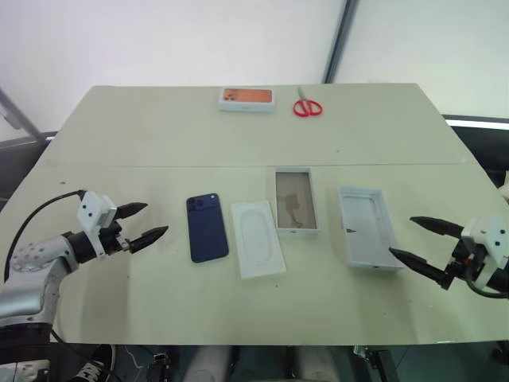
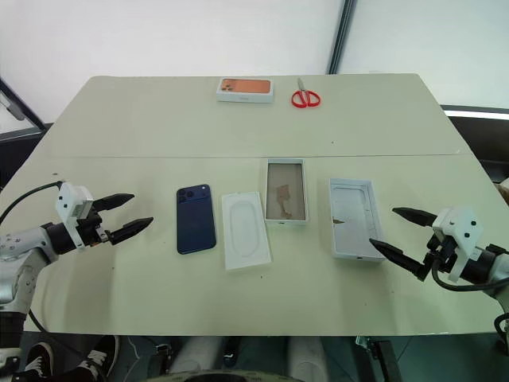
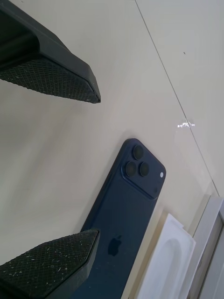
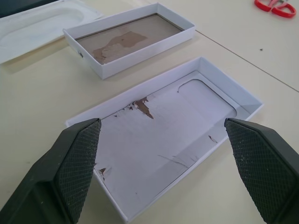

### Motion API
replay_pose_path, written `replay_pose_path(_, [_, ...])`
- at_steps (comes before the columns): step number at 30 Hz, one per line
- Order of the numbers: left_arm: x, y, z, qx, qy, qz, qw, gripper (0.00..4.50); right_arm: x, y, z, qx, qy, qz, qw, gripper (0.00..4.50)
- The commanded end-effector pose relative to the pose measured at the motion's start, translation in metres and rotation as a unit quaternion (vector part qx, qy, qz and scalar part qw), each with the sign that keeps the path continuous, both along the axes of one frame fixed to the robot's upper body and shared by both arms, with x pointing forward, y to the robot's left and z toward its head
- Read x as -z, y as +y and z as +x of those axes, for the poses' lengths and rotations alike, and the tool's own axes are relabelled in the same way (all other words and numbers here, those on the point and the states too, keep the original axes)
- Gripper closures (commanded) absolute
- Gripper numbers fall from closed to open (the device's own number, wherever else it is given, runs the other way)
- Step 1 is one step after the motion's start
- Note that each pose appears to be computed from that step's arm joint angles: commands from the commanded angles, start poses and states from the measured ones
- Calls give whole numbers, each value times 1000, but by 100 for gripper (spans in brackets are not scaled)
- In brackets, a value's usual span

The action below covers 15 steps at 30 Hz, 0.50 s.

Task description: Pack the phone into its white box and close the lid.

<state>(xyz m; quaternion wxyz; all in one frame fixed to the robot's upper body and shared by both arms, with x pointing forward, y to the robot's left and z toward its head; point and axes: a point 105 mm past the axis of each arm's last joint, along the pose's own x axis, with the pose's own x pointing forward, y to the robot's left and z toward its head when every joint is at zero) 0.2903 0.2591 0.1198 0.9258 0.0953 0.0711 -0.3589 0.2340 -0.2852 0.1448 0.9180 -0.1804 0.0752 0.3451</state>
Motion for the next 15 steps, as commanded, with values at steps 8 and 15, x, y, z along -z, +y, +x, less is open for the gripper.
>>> replay_pose_path(8, [-17,-27,-7,31,21,-38,999,0,-10,21,2,-44,-8,-5,999,8])
replay_pose_path(15, [-1,-56,-19,56,115,-25,991,0,-20,51,9,-96,-28,-25,995,8])
